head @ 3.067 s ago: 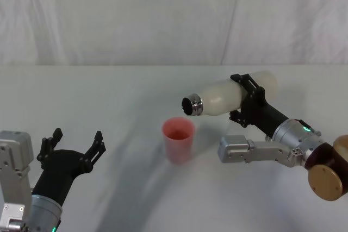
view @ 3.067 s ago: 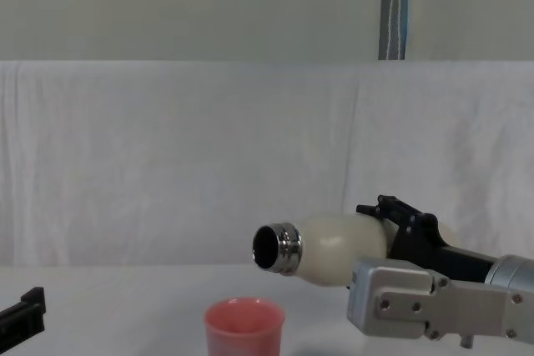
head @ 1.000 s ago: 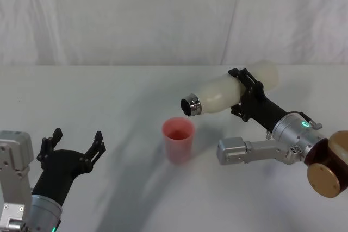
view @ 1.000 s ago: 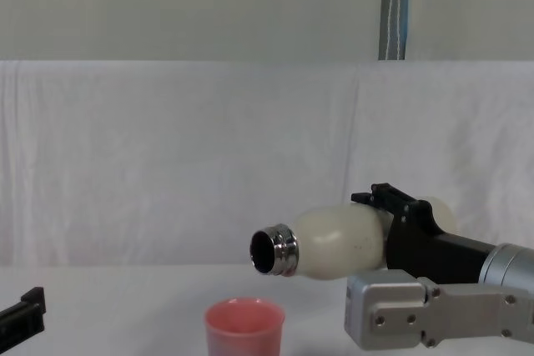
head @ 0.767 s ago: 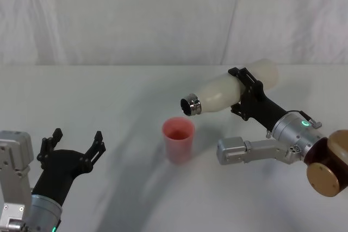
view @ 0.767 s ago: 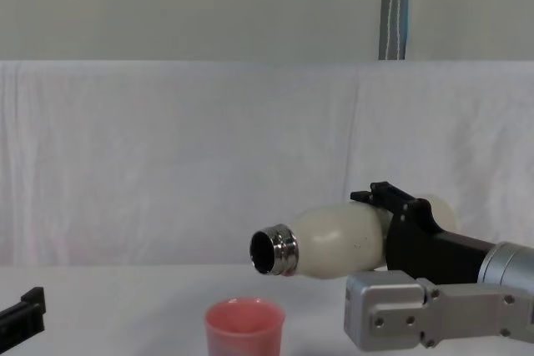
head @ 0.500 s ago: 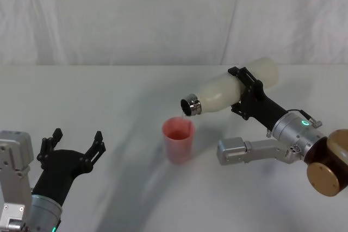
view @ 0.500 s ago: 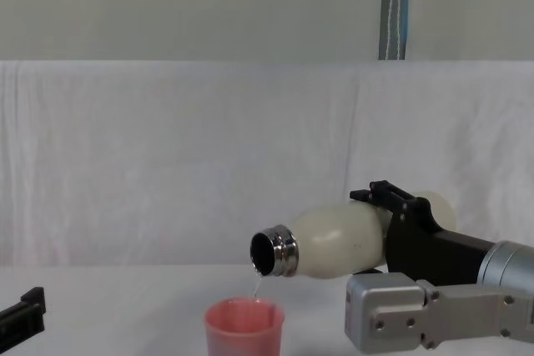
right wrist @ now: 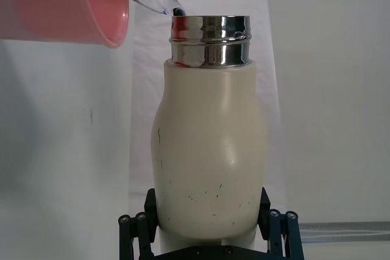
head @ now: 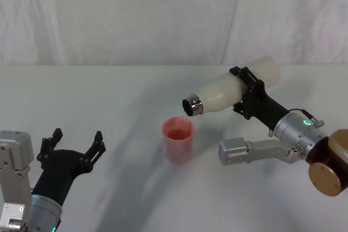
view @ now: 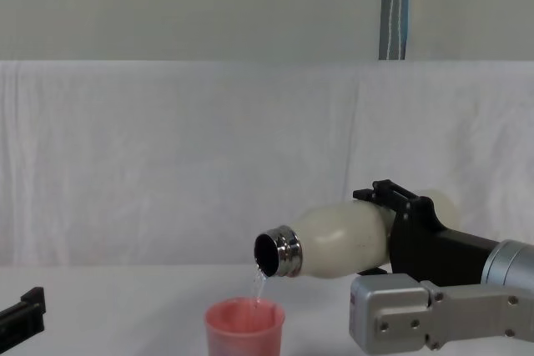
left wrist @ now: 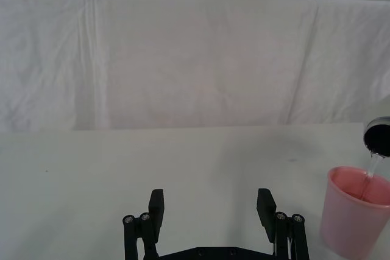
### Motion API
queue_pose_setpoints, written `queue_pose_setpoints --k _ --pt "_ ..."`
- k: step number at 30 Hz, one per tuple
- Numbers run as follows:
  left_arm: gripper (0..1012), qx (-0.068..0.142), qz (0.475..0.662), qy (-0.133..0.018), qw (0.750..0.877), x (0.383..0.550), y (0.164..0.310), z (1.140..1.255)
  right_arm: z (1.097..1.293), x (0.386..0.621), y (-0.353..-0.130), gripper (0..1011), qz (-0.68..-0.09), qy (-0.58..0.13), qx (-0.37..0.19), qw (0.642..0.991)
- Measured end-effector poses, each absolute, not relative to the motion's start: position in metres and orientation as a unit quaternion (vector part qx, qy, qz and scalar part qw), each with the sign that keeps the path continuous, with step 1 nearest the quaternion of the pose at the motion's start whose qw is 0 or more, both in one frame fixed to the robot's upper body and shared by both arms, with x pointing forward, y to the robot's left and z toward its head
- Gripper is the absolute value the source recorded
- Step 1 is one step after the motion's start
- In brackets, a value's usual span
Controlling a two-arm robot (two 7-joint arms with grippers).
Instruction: Grasp the thermos with one hand and pour water into the cup lid.
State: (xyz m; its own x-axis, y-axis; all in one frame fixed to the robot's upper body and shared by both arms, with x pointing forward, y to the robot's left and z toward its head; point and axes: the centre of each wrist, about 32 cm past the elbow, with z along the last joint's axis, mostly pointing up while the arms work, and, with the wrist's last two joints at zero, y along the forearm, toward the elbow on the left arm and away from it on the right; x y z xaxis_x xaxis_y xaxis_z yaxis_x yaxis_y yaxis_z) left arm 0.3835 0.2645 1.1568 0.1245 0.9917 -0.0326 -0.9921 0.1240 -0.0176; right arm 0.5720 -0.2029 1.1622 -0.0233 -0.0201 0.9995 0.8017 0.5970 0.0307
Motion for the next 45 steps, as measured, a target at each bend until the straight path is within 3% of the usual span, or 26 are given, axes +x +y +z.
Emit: queue_pose_setpoints --k 45 --pt "1001 -0.017 0.662 0.006 0.750 0.3835 0.2645 1.1568 1.1618 0.5676 -0.2051 950 -0.329 -0.635 -0.310 0.627"
